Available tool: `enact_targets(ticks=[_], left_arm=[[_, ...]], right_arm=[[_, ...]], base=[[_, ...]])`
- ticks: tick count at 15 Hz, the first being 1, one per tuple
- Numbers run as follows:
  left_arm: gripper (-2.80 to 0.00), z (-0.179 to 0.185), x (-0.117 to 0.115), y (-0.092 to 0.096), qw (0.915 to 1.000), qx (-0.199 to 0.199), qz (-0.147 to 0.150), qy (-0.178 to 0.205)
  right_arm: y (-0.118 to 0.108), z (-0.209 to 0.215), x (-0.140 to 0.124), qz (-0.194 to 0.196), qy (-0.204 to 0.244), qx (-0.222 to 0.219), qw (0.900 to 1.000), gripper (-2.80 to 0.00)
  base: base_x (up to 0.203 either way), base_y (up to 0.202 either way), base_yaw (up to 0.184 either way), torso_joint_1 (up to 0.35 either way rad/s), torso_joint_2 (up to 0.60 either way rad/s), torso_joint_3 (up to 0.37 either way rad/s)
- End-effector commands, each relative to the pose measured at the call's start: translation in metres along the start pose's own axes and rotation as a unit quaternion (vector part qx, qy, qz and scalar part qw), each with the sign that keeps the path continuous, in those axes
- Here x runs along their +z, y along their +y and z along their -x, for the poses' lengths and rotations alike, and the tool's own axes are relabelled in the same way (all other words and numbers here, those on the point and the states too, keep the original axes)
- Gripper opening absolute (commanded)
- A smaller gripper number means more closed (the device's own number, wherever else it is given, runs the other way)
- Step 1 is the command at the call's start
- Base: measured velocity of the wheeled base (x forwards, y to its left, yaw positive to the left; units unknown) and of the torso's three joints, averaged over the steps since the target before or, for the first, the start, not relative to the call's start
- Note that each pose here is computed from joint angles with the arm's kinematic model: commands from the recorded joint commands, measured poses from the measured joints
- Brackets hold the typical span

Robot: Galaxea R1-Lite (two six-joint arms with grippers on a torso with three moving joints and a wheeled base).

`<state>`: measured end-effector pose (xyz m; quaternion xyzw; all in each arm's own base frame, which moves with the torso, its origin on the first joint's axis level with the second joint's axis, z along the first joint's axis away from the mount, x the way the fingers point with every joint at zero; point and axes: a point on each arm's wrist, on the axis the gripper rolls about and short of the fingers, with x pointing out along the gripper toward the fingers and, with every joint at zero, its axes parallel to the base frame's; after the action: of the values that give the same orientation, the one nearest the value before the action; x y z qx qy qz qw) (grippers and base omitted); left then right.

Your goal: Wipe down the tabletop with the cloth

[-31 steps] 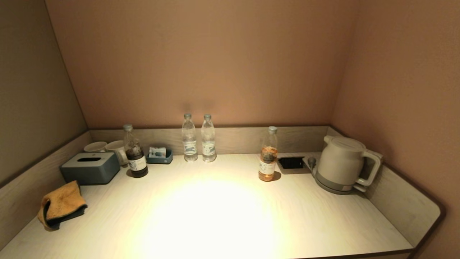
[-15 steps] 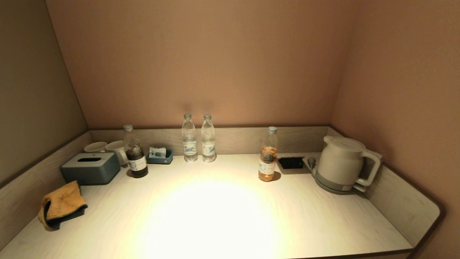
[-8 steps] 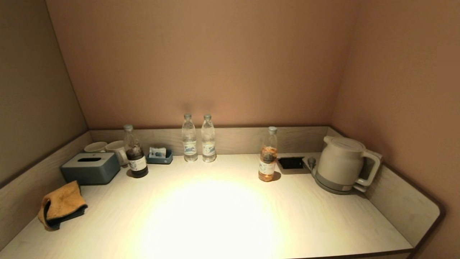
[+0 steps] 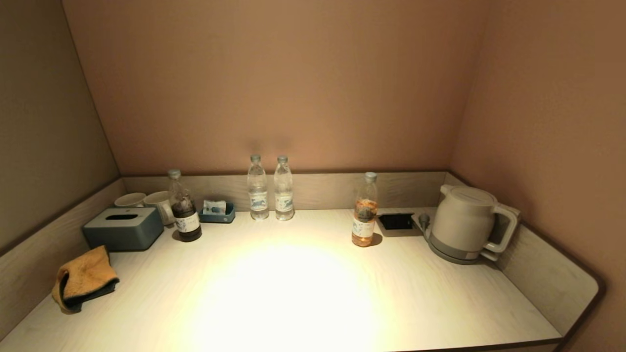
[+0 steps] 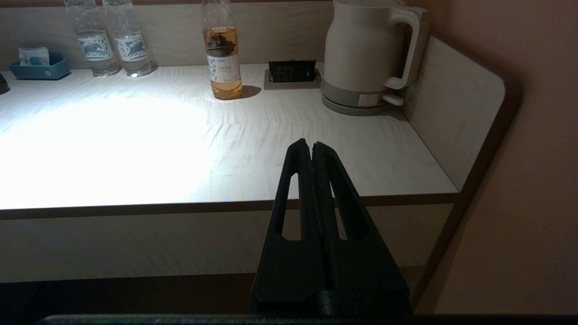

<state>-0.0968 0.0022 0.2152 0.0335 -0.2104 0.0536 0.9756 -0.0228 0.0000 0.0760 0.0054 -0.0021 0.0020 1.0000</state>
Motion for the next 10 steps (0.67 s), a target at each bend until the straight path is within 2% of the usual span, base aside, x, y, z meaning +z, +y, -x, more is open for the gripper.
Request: enact_targets(ticks=[1, 6, 10], left_arm=[[-2.80, 0.011, -0.006, 0.000, 0.9999, 0.000, 0.001, -0.017], [-2.80, 0.010, -0.007, 0.000, 0.9999, 0.001, 0.004, -0.015], [-2.80, 0.007, -0.017, -0.001, 1.0000, 0.000, 0.003, 0.003]], right_arm=[[0.000, 0.000, 0.000, 0.000, -0.001, 0.000, 1.000, -2.80], [0.000, 0.000, 0.000, 0.000, -0.001, 0.000, 1.000, -2.80], [0.000, 0.000, 0.000, 0.000, -0.001, 0.000, 1.000, -2.80]], base=[[0.000, 0.000, 0.000, 0.000, 0.00, 0.000], [0.000, 0.000, 0.000, 0.000, 0.00, 0.000], [0.000, 0.000, 0.000, 0.000, 0.00, 0.000]])
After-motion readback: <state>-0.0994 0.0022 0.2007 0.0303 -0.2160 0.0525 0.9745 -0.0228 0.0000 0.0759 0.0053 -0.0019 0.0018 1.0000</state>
